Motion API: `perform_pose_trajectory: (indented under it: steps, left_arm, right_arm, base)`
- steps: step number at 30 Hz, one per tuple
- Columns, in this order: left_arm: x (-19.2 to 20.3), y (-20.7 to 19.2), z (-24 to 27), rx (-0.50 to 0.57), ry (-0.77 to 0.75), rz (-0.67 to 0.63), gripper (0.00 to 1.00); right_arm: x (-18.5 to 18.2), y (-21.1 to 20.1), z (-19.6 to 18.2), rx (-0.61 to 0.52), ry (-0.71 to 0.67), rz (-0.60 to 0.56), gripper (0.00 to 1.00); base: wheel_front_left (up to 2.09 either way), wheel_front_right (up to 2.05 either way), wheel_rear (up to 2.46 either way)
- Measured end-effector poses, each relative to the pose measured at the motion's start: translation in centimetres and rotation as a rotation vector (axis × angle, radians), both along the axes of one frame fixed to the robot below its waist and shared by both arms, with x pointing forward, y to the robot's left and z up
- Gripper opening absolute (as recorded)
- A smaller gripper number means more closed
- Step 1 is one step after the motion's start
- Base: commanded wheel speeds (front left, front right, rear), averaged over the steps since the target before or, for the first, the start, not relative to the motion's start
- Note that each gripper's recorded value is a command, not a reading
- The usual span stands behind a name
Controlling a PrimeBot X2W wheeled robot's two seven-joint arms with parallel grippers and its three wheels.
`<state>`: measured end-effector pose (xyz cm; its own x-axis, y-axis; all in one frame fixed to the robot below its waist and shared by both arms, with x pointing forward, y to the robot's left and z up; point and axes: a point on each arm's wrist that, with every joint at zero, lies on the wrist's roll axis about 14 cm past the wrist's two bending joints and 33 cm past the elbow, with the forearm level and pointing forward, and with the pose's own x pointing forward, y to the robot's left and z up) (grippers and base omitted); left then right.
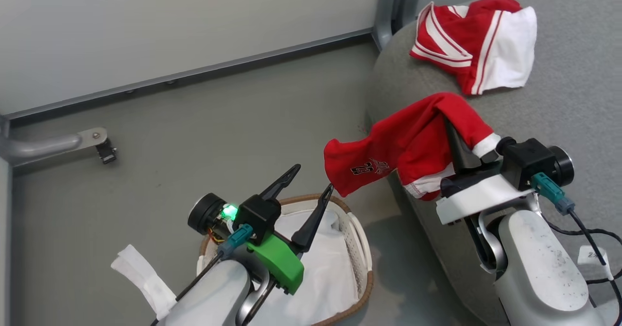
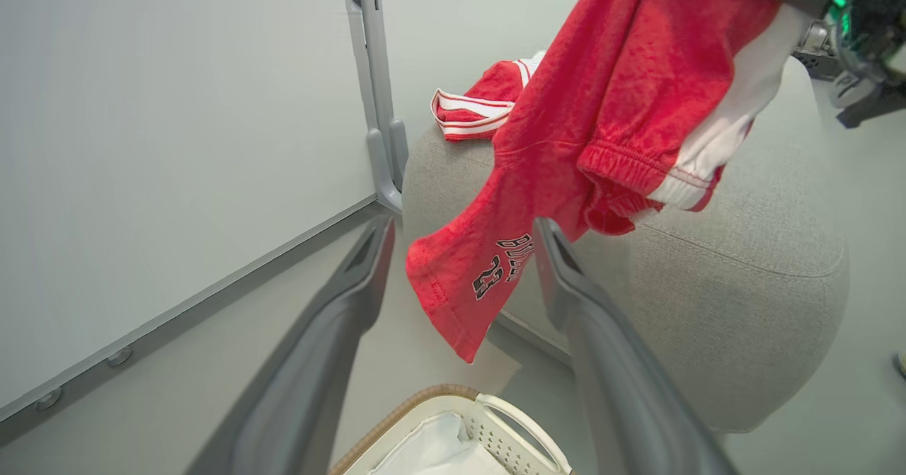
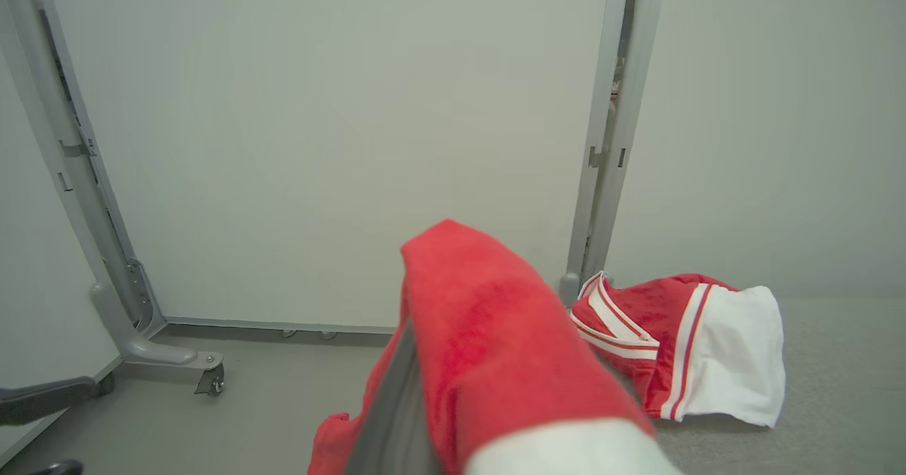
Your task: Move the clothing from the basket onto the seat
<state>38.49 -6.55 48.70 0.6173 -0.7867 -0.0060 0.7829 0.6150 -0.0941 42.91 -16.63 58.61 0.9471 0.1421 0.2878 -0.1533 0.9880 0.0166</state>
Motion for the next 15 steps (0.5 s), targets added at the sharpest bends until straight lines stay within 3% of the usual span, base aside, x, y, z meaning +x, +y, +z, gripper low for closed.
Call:
perform_pose_trajectory:
  steps: [15]
  left_arm:
    - [0.2, -6.9, -2.5, -0.006, 0.029, -0.216, 1.0]
  right_arm:
    - [-0.9, -6.7, -3.4, -0.05, 0.103, -0.194, 0.0]
  base:
    - [0.0, 0.0, 0.0]
